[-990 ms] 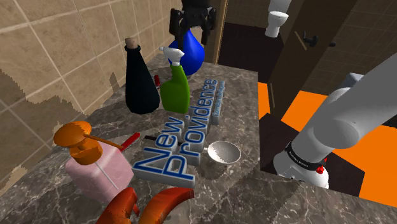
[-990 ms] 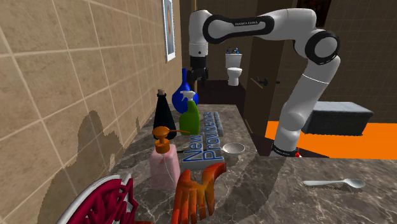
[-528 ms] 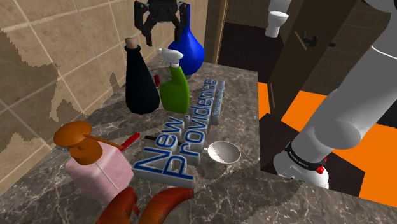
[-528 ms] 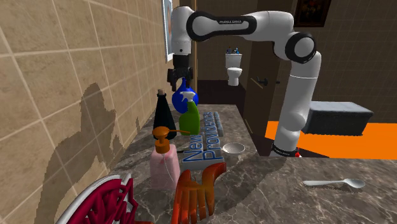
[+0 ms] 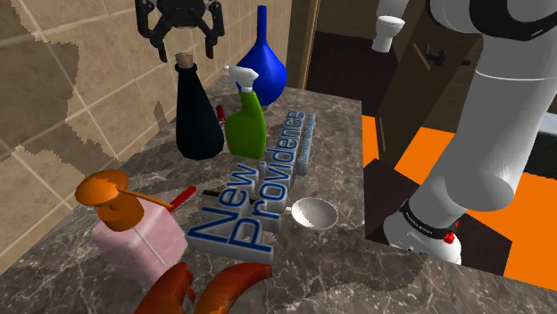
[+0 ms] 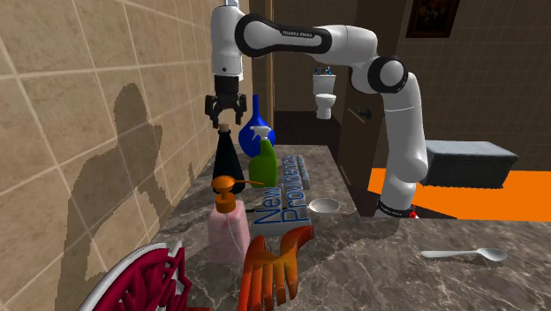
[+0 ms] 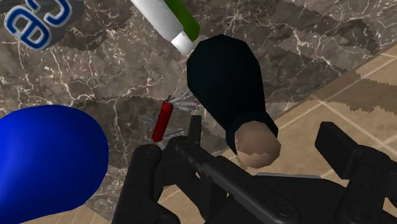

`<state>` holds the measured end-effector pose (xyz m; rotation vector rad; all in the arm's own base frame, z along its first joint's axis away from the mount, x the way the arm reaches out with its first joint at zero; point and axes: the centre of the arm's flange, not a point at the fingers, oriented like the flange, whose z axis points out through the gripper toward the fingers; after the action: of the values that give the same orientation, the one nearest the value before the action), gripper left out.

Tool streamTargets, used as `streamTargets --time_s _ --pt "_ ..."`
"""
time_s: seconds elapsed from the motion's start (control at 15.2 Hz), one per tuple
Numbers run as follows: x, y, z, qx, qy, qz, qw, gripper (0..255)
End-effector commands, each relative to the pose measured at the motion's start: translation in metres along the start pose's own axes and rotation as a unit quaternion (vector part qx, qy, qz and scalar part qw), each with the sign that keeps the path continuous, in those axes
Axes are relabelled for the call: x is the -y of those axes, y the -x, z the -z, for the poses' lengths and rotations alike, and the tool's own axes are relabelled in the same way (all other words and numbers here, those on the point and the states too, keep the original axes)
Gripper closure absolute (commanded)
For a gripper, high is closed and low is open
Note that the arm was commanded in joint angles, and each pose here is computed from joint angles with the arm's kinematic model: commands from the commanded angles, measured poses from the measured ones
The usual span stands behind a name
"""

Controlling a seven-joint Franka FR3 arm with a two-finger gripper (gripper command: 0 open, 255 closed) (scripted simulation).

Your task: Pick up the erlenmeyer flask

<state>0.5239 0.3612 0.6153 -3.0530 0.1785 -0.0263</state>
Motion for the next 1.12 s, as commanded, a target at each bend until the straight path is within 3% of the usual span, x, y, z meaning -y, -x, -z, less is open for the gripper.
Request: streamTargets --time_s 0.0,0.4,0.46,1.06 --pt "0.001 -0.002 -0.009 0.000 -0.001 -0.001 1.0000 0" --pt "-0.001 -0.001 -0.033 0.000 -0.001 -0.001 1.0000 0" --pt "0.000 -0.001 -0.034 0.000 -0.001 -0.001 1.0000 255" --pt "-0.001 -0.001 -0.033 0.000 -0.001 -0.001 1.0000 255"
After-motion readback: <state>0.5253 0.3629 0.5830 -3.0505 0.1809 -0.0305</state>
